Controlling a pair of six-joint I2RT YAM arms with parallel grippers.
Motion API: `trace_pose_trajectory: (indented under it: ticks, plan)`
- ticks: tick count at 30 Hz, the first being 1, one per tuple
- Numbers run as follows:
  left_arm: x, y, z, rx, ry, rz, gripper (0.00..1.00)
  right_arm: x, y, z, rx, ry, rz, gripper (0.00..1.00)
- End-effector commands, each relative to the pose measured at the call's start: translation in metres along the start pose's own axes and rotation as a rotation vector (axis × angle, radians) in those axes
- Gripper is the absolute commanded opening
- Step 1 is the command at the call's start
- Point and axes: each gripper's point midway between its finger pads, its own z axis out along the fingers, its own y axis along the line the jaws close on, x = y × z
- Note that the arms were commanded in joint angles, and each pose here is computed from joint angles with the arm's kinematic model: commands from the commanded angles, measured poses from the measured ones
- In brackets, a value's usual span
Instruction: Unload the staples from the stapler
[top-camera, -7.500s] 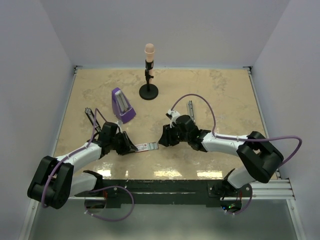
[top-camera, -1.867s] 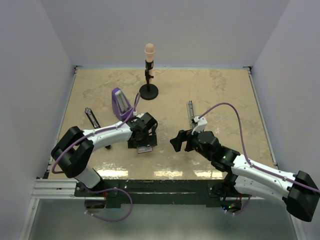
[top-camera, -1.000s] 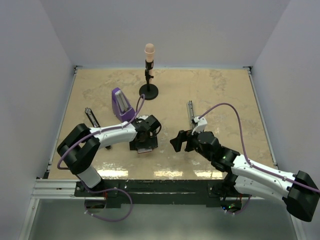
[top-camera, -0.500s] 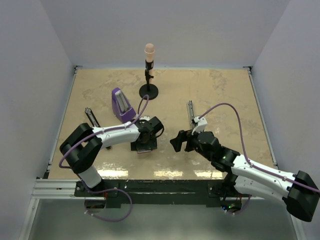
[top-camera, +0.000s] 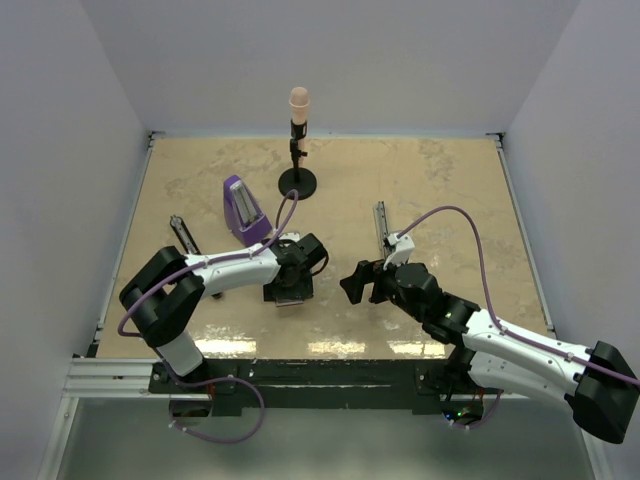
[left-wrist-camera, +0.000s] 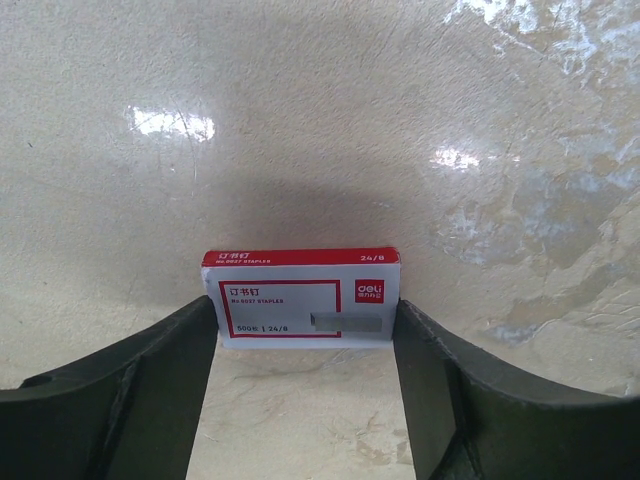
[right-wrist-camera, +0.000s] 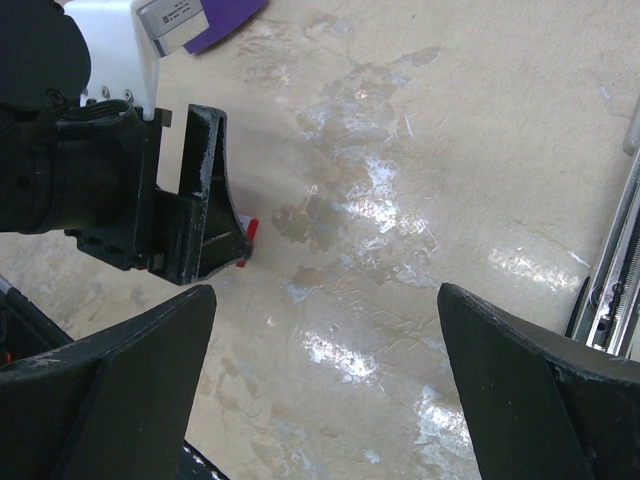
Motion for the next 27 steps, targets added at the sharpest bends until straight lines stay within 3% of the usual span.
trace_pose_trajectory:
  ticks: [1,6,9,11,15,16,21,24,27]
  plan:
    - [-0.01,-0.008,-0.007,0.033,-0.043,-0.025,0.77,-0.008,0.004,0.002,-0.012,-0.033,0.012,0.99]
    - [-0.022,-0.015,-0.024,0.087,-0.09,-0.033,0.96,-0.018,0.008,0.0,0.001,-0.032,0.009,0.99]
    - [-0.04,-0.025,-0.049,0.185,-0.164,-0.041,1.0,-0.038,0.013,-0.009,0.018,-0.051,0.006,0.99]
    - [-0.055,-0.037,-0.072,0.274,-0.225,-0.018,1.0,-0.061,0.02,-0.02,0.019,-0.086,0.002,0.99]
    - [-0.097,-0.053,-0.161,0.521,-0.442,0.031,1.0,-0.106,0.036,-0.049,0.0,-0.167,-0.002,0.99]
    - [-0.1,-0.056,-0.179,0.576,-0.486,0.098,1.0,-0.116,0.038,-0.055,-0.002,-0.187,-0.013,0.99]
    - [-0.116,-0.037,-0.268,0.795,-0.756,0.137,1.0,-0.171,0.054,-0.096,-0.021,-0.288,-0.013,0.99]
    - [-0.11,-0.019,-0.301,0.906,-0.891,0.145,1.0,-0.186,0.059,-0.113,-0.038,-0.32,-0.006,0.99]
    - [-0.106,0.002,-0.31,0.916,-0.936,0.109,1.0,-0.193,0.065,-0.124,-0.077,-0.353,0.006,0.99]
